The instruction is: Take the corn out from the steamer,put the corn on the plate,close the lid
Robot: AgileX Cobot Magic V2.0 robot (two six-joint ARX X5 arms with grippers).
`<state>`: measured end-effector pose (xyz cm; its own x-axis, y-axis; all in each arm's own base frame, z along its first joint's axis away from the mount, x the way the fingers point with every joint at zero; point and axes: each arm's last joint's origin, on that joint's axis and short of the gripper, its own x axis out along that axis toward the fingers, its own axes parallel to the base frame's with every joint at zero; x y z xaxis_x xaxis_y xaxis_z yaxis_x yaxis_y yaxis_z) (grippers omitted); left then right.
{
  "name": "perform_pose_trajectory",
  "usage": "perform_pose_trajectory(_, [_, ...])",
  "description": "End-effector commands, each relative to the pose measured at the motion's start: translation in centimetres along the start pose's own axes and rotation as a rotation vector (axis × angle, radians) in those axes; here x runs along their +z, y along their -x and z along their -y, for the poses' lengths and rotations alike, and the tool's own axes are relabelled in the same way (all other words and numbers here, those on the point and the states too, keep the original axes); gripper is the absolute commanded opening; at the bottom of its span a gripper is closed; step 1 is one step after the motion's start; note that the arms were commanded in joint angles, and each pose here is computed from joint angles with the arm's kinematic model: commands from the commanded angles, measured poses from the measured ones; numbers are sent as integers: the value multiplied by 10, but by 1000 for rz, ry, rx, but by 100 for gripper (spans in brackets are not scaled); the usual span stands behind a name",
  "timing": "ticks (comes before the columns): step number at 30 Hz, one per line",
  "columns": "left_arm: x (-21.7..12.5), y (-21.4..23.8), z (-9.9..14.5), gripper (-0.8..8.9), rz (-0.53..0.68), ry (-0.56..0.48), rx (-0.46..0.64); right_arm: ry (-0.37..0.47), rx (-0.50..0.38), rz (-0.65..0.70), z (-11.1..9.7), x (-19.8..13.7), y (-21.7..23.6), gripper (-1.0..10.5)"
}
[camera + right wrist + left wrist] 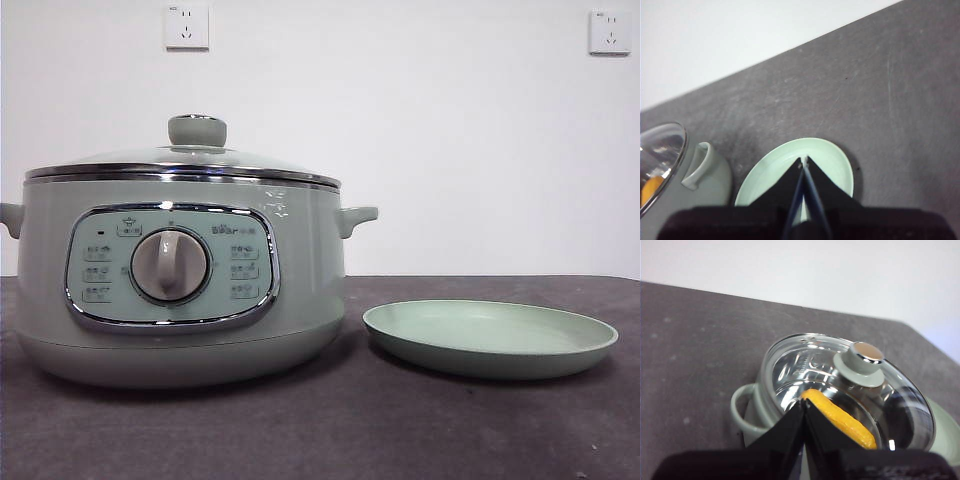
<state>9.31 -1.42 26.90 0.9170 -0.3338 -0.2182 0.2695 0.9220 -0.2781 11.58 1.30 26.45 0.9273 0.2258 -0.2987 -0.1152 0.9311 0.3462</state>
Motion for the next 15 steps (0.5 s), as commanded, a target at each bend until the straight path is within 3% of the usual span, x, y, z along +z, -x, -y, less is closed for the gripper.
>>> perform_pose_trajectory(1, [18, -5, 4, -7, -51, -111, -21, 114, 21, -45, -7, 19, -4, -6])
perform_pose_trajectory(7, [48, -21, 8, -4, -170, -153, -101, 193, 194, -214, -21, 51, -19, -2])
perform_pose_trajectory(13, [62, -39, 9, 6, -258, -115, -199, 181, 395, -356, -28, 62, -34, 6])
perform_pose_trajectory(15, [64, -44, 9, 106, -269, -104, -202, 174, 411, -369, -28, 63, -38, 93])
